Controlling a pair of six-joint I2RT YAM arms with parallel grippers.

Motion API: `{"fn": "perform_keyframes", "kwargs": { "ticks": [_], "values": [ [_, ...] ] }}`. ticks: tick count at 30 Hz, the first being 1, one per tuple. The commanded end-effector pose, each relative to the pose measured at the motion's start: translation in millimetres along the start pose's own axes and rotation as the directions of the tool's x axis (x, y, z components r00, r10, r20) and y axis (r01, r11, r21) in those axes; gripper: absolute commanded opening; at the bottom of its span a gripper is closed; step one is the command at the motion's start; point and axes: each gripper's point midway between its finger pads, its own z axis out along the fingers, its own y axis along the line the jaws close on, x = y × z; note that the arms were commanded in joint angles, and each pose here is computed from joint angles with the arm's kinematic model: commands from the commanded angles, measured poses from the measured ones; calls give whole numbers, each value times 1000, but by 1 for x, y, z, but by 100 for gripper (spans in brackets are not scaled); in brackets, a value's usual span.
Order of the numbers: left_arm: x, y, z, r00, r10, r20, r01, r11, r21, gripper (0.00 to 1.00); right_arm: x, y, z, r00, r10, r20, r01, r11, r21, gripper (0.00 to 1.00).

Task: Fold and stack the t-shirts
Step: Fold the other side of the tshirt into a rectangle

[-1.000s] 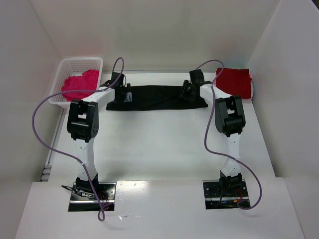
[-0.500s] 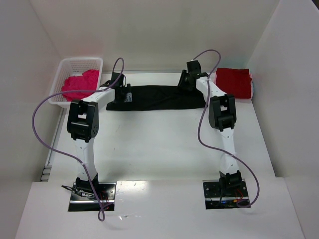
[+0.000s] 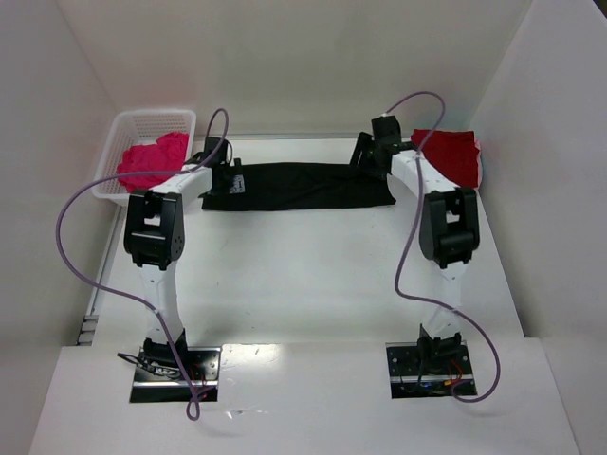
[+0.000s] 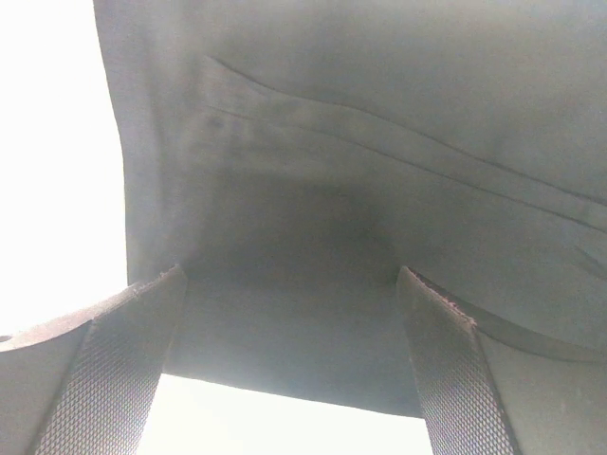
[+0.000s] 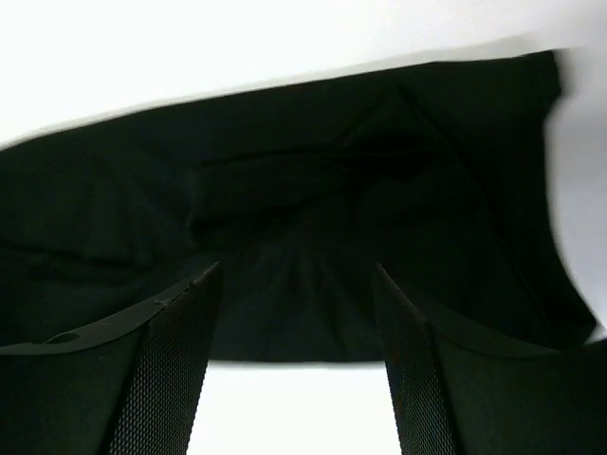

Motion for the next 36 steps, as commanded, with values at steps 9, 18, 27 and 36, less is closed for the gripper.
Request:
{"fn": "perform_keyframes", "kwargs": {
  "ticks": [9,18,27,36],
  "values": [
    [-32,-5,-30,997,2,79,-8,997,79,100,-25,-11,-63,987,9,159,-3,999,-36,63],
    [-23,-8,-26,998,25,54,-30,994,105,100,-3,-13,-9,997,-36,67,36,999,-3,60],
    [-23,-10,-23,998,25,51,-31,993,113,100,-2,4,29,998,-56,41,57,998,-9,59],
    [-17,-8,-16,999,28,35,-31,994,101,100,-3,0,55,997,-80,12,80,997,25,59]
  ]
}}
